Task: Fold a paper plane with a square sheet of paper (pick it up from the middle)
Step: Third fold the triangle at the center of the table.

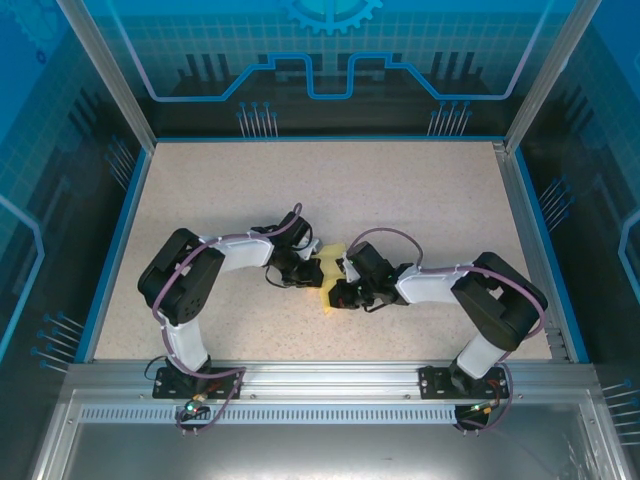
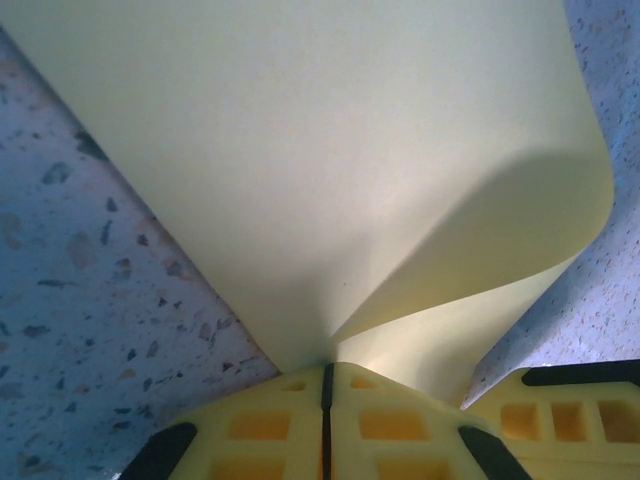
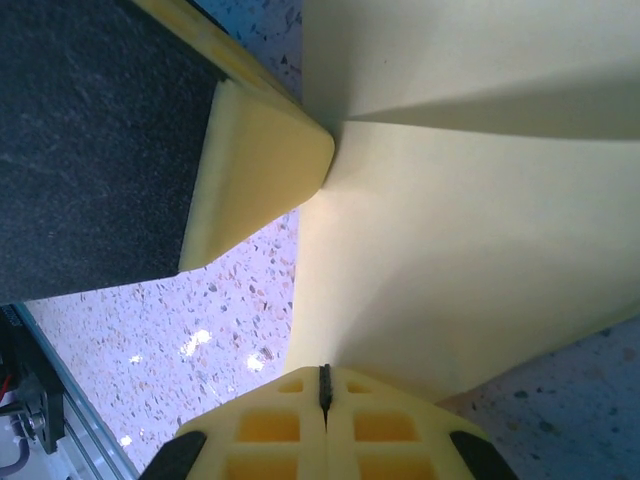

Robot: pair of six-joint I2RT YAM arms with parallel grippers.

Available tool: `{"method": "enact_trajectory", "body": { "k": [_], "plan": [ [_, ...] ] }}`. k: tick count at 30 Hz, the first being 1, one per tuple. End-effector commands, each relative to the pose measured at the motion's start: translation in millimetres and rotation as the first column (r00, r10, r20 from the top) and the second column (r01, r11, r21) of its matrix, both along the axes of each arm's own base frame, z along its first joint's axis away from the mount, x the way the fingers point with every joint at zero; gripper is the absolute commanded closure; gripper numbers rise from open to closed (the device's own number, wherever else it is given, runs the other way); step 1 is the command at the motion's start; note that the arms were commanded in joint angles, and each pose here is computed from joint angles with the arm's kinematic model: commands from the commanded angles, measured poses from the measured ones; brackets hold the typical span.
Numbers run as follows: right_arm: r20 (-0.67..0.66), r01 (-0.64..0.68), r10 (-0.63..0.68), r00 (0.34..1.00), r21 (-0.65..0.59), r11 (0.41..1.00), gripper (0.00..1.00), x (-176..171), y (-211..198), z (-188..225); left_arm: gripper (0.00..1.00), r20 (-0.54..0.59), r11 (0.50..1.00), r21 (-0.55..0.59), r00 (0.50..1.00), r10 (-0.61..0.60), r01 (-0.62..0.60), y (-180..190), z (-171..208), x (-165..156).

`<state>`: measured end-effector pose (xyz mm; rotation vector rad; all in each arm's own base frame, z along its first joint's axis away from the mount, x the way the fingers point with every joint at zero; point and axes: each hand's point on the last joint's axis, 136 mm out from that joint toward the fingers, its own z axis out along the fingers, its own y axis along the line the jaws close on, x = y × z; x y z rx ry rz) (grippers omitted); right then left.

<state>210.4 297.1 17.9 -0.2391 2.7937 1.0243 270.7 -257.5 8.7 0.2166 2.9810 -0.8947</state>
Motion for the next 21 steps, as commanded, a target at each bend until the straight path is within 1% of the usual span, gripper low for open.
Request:
{"method": "enact_trajectory", "body": {
  "k": [1,6,11,15,21],
  "plan": [
    [-0.031,-0.022,0.021,0.999,-0.033,0.999,1.0,-11,-3,-11,0.91,-0.034,0.967,0.254,0.999,0.012,-0.003,44,-53,-13],
    [-0.05,-0.048,0.047,0.998,-0.037,0.998,1.0,-18,-3,-11,0.91,-0.036,0.966,0.259,0.999,0.009,0.001,45,-54,-13],
    [-0.048,-0.085,0.083,0.995,-0.033,0.996,1.0,-23,3,-2,0.92,-0.037,0.966,0.26,0.999,0.007,0.003,44,-55,-13],
    [0.0,-0.07,0.07,0.998,-0.012,0.997,1.0,-15,9,15,0.92,-0.039,0.966,0.258,0.999,0.007,0.003,44,-54,-13],
    [0.021,-0.039,0.039,0.999,0.006,0.999,1.0,-7,13,18,0.91,-0.039,0.968,0.253,0.999,0.006,0.004,43,-53,-14]
  ]
}}
